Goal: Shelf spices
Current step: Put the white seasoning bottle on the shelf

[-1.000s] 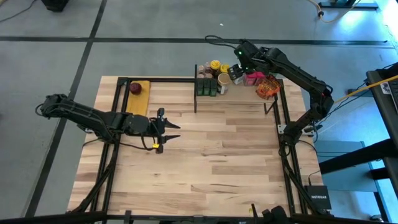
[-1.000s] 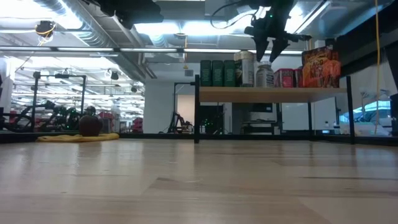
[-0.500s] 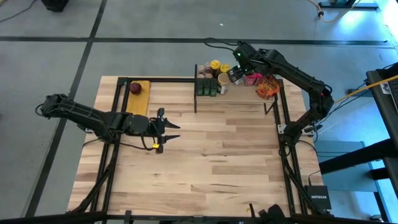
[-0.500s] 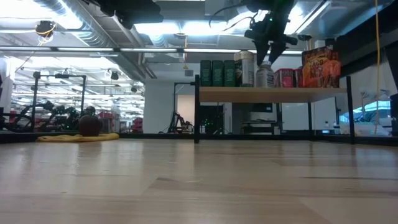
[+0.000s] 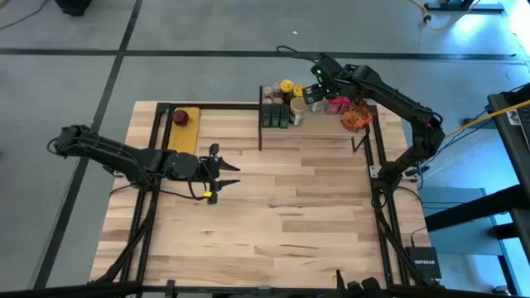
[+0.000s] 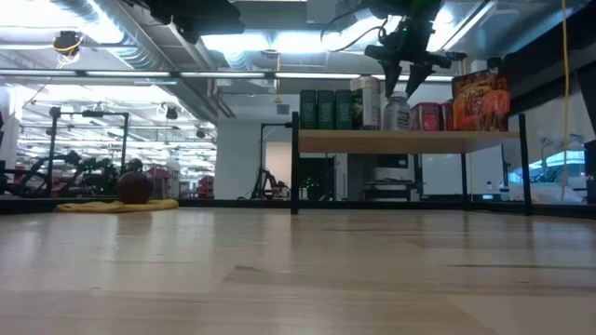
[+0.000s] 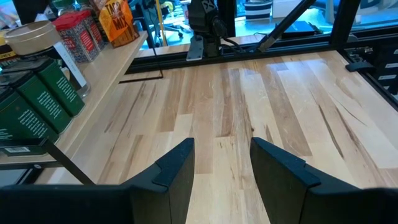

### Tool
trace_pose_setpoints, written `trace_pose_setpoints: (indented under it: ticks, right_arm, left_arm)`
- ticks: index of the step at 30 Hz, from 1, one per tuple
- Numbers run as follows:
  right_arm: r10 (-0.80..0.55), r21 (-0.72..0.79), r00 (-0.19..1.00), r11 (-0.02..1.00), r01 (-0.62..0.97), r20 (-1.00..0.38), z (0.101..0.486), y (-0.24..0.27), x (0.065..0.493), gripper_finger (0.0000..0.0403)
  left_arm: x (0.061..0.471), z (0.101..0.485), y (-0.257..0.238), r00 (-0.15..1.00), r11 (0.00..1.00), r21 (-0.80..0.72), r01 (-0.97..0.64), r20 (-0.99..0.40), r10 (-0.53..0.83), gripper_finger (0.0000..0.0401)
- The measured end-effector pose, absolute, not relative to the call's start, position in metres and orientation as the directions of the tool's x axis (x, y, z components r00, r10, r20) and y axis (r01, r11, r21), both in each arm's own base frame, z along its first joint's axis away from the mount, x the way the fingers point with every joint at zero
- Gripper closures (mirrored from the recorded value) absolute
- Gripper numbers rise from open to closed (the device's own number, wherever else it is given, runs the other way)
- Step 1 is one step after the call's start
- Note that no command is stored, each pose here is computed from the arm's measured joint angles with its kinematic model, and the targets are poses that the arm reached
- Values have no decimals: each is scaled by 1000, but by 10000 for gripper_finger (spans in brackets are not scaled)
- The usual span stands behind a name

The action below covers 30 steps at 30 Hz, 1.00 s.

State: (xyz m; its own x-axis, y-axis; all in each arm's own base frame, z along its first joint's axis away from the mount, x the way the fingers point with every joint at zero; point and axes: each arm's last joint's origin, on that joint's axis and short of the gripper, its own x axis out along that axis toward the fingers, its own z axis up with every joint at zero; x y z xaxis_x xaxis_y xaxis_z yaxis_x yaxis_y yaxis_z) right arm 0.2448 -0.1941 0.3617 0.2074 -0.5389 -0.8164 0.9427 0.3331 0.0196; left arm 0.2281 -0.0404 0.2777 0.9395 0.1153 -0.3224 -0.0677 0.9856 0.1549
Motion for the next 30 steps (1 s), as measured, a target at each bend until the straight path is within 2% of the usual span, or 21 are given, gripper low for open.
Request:
trace_pose_setpoints:
  ticks: [12, 30]
  right_arm:
    - [-538, 115, 211, 205, 972, -816, 362, -194, 245, 183]
    - [-547, 127, 216, 196, 972, -809, 362, -195, 246, 180]
  left_arm:
    - [228, 278, -40, 940, 986, 154, -68, -321, 115, 251]
    - [228, 278, -40, 940, 986, 154, -68, -321, 115, 251]
